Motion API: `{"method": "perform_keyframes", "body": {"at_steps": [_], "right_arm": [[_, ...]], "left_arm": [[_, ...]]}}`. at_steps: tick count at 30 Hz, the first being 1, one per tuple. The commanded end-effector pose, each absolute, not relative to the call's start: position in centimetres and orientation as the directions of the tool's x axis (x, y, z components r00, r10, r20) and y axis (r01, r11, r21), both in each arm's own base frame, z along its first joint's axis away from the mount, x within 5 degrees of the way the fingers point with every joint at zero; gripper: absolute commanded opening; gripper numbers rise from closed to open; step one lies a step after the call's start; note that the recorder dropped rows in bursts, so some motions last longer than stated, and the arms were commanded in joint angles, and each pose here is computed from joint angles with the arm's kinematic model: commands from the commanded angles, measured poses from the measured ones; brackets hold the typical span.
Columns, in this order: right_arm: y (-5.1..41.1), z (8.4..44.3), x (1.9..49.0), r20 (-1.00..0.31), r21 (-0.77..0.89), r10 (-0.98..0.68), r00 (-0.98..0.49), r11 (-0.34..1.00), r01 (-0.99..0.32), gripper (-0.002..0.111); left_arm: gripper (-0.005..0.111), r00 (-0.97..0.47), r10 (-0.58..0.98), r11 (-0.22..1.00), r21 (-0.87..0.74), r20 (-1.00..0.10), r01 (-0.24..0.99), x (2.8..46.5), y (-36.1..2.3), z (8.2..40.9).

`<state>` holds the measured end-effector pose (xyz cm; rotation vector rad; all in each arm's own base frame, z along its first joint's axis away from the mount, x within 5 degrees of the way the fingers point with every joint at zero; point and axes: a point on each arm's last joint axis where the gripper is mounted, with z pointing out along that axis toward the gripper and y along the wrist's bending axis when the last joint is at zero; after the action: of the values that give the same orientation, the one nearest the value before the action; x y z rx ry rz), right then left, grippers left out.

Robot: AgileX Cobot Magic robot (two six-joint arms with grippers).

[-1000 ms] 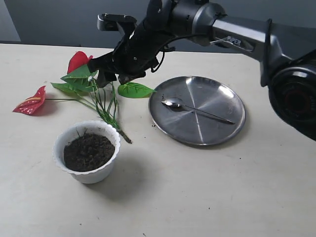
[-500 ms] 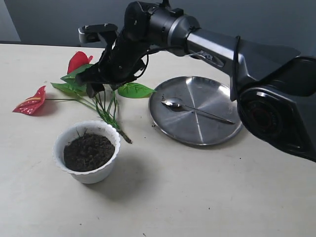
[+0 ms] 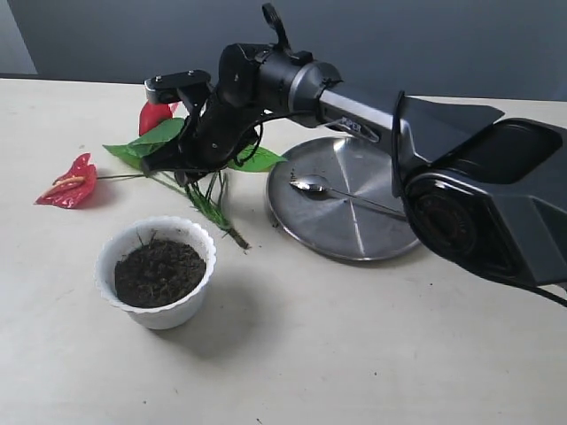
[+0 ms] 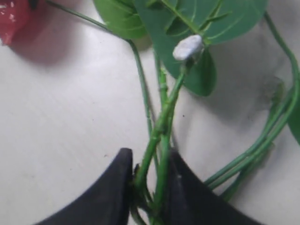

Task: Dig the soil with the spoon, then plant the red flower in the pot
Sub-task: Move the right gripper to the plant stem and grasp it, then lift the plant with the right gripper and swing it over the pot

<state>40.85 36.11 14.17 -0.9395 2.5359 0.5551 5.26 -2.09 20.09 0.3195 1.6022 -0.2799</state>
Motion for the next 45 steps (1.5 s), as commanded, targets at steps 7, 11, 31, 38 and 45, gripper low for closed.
{"method": "perform_keyframes", "body": {"at_steps": [7, 11, 31, 38, 45], "right_arm": [[36.1, 22.2, 41.4, -0.692, 0.217, -0.389, -0.608, 0.691, -0.689, 0.0], [35.4, 27.8, 41.2, -0.815, 0.194, -0.28, -0.507, 0.693, -0.694, 0.0], [30.0, 34.5, 34.9, -0.835, 0.121, -0.322, -0.446, 0.684, -0.719, -0.001], [24.0, 33.6, 29.9, -0.959, 0.084, -0.103, -0.265, 0.789, -0.609, -0.001], [19.7, 28.8, 25.7, -0.944, 0.326, 0.296, -0.145, 0.776, -0.54, -0.001]], "left_arm": [[0.001, -0.033, 0.025, 0.927, 0.011, -0.999, 0.374, 5.2, -2.1, 20.2], [0.001, -0.033, 0.025, 0.927, 0.011, -0.999, 0.374, 5.2, -2.1, 20.2], [0.001, -0.033, 0.025, 0.927, 0.011, -0.999, 0.374, 5.2, -2.1, 20.2], [0.001, -0.033, 0.025, 0.927, 0.011, -0.999, 0.374, 5.2, -2.1, 20.2], [0.001, -0.033, 0.025, 0.927, 0.011, -0.999, 0.374, 5.2, -2.1, 20.2]]}}
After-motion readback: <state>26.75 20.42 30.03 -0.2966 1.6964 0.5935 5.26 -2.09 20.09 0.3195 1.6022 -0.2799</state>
